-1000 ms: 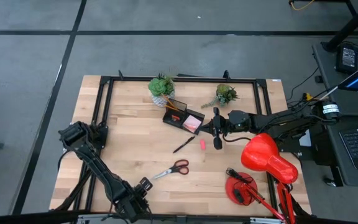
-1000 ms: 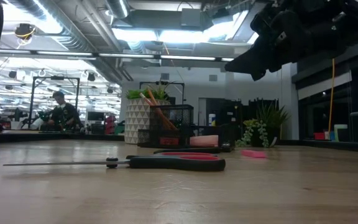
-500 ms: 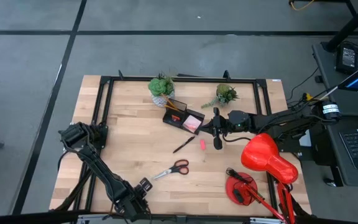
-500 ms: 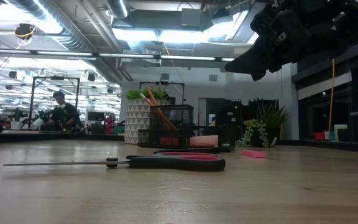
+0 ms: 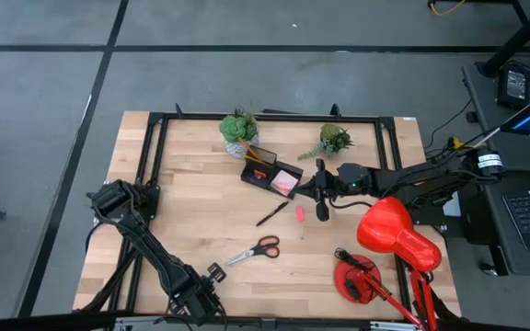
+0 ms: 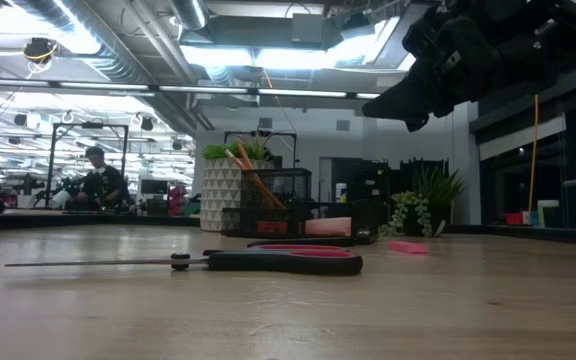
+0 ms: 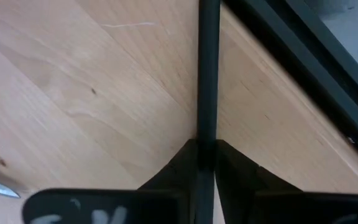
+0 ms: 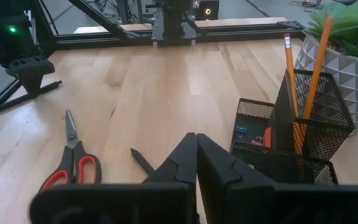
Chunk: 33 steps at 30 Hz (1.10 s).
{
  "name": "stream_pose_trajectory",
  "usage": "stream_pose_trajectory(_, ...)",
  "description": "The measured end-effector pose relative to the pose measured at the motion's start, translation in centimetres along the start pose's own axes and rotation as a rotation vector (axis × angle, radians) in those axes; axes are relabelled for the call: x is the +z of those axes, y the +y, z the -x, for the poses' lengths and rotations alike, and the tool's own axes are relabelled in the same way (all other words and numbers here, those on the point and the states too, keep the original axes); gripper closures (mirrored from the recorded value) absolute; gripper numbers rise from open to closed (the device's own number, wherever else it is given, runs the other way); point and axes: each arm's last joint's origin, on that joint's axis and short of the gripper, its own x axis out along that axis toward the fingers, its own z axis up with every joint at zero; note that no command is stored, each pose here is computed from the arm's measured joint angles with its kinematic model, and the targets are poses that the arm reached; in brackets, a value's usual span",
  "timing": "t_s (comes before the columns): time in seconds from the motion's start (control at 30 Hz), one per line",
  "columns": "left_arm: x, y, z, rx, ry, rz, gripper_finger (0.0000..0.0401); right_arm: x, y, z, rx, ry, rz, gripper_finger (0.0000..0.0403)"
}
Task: Pick and place office supplies into organizer
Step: Put the bottom black pen into the black desk organizer
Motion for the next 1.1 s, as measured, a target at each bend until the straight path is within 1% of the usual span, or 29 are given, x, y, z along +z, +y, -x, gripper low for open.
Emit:
stream_pose_trajectory(0.1,0.0,0.0,0.0,0.000,0.000,0.000,0.0371,0.0,0.0,0.0,0.000,0.001,0.000,0.0391)
stream_pose_trajectory(0.23,-0.1,0.0,0.3,0.005,-0.005,0.001,0.0373,0.0,0.0,0.0,0.000,0.003,0.000,0.0391)
stream_pose_trajectory(0.33,-0.1,0.1,1.2,0.025,-0.031,0.002,0.0373,0.0,0.0,0.0,0.000,0.003,0.001,0.0391)
stream_pose_trajectory(0.4,-0.3,0.4,1.8,0.059,-0.027,0.001,0.0373,0.0,0.0,0.0,0.000,0.003,0.001,0.0391)
stream_pose_trajectory(0.53,-0.3,0.7,3.9,0.119,-0.081,-0.013,0.0373,-0.1,0.0,0.0,-0.001,0.011,0.001,0.0391)
stream_pose_trajectory(0.67,-1.1,1.2,5.3,0.149,-0.043,-0.009,0.0373,-0.2,0.0,0.0,0.000,0.020,0.001,0.0391)
stream_pose_trajectory(0.83,-1.9,2.3,7.6,0.184,-0.040,0.017,0.0373,-0.3,0.0,0.0,-0.001,0.035,0.000,0.0391)
stream_pose_trajectory(0.93,-2.1,3.1,9.2,0.176,-0.083,0.031,0.0373,-0.3,0.0,0.0,-0.001,0.036,0.001,0.0391)
stream_pose_trajectory(1.1,-2.8,4.6,12.2,0.190,-0.165,0.017,0.0373,-0.4,0.0,0.0,-0.002,0.045,0.002,0.0391)
